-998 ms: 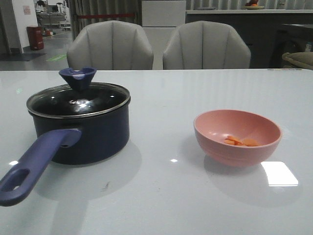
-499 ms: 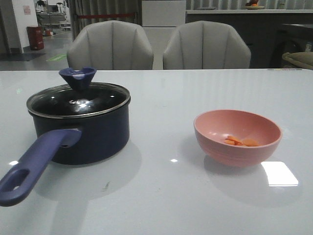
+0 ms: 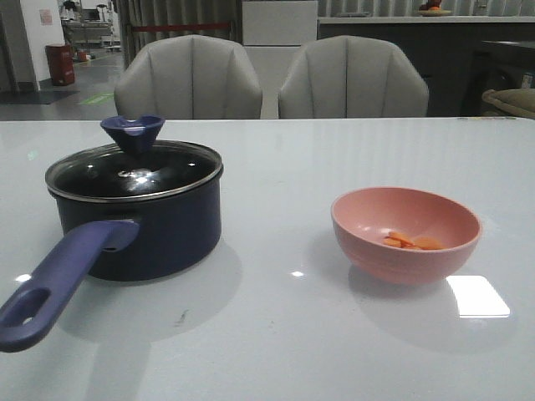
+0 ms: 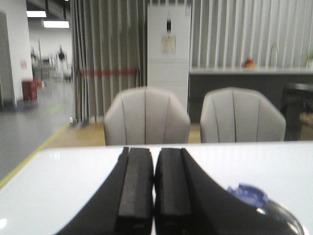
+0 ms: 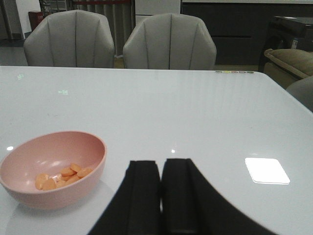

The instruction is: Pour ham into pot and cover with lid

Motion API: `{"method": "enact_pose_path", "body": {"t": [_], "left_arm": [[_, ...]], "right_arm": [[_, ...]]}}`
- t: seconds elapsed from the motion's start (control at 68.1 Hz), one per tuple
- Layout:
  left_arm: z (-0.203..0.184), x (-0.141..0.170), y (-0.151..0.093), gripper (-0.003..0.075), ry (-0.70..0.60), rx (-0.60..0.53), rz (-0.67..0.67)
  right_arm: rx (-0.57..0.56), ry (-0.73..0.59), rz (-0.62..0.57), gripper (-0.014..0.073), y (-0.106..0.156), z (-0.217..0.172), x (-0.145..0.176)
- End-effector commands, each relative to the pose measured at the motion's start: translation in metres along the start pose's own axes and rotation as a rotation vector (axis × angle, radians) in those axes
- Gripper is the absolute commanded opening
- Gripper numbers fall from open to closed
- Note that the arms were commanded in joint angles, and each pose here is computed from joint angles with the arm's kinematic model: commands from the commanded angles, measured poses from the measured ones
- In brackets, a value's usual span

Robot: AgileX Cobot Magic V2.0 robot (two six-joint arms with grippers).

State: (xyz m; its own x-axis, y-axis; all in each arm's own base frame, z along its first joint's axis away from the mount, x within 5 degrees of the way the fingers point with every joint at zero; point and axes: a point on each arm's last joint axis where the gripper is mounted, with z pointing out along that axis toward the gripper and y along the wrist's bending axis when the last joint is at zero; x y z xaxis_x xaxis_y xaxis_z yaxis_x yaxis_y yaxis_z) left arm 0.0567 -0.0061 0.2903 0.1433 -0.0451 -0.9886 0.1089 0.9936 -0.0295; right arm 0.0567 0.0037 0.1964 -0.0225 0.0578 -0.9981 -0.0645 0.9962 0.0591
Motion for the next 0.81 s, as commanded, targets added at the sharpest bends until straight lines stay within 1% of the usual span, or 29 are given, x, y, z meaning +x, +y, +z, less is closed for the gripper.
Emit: {"method": "enact_pose_path", "body": {"t": [0.0,0.117,0.323,0.411,0.47,0.528,0.558,0.572,0.587,0.675,0.69,0.734,0.793], "left_arm": [[0.013,-0.015,0.000,0.0132,0.024,-0.002,-0.018],[0.024,-0.015,0.000,0.0132,0.022,-0.007,-0.018],[0.032,-0.009,0.001,0.0132,0.074,-0.011,-0.018],[0.034,-0.008,0.001,0.0155,0.084,-0.011,-0.018],[0.034,-0.008,0.001,0.0195,0.085,-0.011,-0.018],[0.035,-0.007,0.001,0.0260,0.093,-0.011,-0.018],[0.035,-0.007,0.001,0.0316,0.095,-0.011,-0.018],[0.035,-0.007,0.001,0.0328,0.097,-0.011,-0.018],[0.035,-0.007,0.001,0.0367,0.097,-0.011,-0.018],[0.035,-0.007,0.001,0.0526,0.097,-0.011,-0.018],[0.035,-0.007,0.001,0.0543,0.090,-0.011,-0.018],[0.035,-0.007,0.001,0.0580,0.090,-0.011,-0.018],[0.035,-0.008,0.001,0.0589,0.080,-0.012,-0.018]], "right_arm": [[-0.009,-0.113,-0.007,0.0162,0.001,-0.002,-0.011],[-0.009,-0.113,-0.007,0.0162,0.001,-0.002,-0.011],[-0.009,-0.113,-0.007,0.0162,0.001,-0.002,-0.011],[-0.009,-0.113,-0.007,0.0162,0.001,-0.002,-0.011],[-0.009,-0.113,-0.007,0.0162,0.001,-0.002,-0.011],[-0.009,-0.113,-0.007,0.0162,0.001,-0.002,-0.011],[-0.009,-0.113,-0.007,0.0162,0.001,-0.002,-0.011],[-0.009,-0.113,-0.007,0.0162,0.001,-0.002,-0.011],[-0.009,-0.113,-0.007,0.0162,0.001,-0.002,-0.011],[-0.009,-0.113,-0.007,0.0162,0.001,-0.002,-0.011],[-0.009,-0.113,-0.007,0.0162,0.001,-0.002,-0.011],[-0.009,-0.113,-0.007,0.0162,0.001,-0.002,-0.011],[-0.009,-0.113,-0.007,0.0162,0.001,-0.002,-0.011]]}}
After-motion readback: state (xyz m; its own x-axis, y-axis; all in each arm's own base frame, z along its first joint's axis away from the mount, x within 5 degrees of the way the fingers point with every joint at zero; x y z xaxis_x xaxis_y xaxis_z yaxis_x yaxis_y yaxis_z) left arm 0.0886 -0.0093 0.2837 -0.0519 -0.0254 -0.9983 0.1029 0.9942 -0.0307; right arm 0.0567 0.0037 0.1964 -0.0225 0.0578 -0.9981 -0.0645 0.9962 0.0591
